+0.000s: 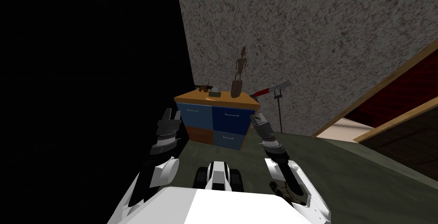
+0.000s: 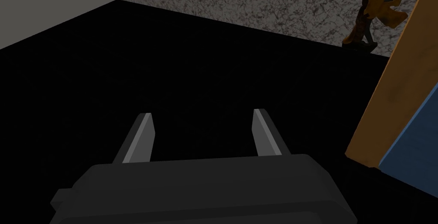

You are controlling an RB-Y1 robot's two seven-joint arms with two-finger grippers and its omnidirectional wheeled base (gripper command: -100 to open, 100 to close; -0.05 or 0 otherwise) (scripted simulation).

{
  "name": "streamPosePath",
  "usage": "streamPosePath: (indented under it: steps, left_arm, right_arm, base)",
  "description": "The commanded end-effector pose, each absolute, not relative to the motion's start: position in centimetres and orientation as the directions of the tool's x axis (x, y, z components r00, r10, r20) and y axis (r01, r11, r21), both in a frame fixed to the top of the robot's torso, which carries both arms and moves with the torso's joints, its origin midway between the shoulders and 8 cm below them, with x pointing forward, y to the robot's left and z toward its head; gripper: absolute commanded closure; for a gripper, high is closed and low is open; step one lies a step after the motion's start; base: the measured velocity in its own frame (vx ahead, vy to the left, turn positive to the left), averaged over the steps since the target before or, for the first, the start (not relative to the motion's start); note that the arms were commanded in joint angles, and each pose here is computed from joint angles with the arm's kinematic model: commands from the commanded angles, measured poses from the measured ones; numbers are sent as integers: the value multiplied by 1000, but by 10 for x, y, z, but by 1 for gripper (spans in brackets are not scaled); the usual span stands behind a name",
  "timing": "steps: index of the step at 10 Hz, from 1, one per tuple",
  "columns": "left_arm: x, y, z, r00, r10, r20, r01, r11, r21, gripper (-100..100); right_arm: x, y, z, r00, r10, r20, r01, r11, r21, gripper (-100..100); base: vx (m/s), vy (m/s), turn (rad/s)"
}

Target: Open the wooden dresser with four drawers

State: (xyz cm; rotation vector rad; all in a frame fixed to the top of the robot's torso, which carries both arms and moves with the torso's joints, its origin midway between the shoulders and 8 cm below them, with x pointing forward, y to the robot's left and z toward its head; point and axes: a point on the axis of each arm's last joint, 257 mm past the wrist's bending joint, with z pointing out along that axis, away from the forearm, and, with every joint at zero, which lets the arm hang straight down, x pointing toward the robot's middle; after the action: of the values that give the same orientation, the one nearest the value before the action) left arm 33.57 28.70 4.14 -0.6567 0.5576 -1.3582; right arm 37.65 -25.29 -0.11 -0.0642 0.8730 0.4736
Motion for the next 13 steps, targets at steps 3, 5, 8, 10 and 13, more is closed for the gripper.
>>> streamPosePath:
  steps: [3,5,8,10,13]
  left_arm:
    - [336,287,41,135,-991,11,697,87,-712,0]
    - [336,287,41,135,-991,11,697,87,-712,0]
    - [336,287,41,135,-991,11,697,87,-712,0]
    - [336,287,41,135,-991,11,697,87,-712,0]
    - [336,287,41,135,-991,11,697,87,-712,0]
  right_arm:
    - [388,-257,-14,587,170,-792,-317,948,-31,-100]
    - [393,-260,-21,594,81,-801,-270,957,-104,-100]
    - [399,-263,-29,603,-41,-797,-203,958,-202,-100]
    - [405,-267,-37,598,-127,-792,-158,949,-271,-100]
    - [411,-272,-46,592,-245,-768,-93,926,-367,-100]
  base:
    - [65,73,-79]
    - [40,51,-47]
    - [66,77,-73]
    - [33,56,-49]
    - [61,80,-65]
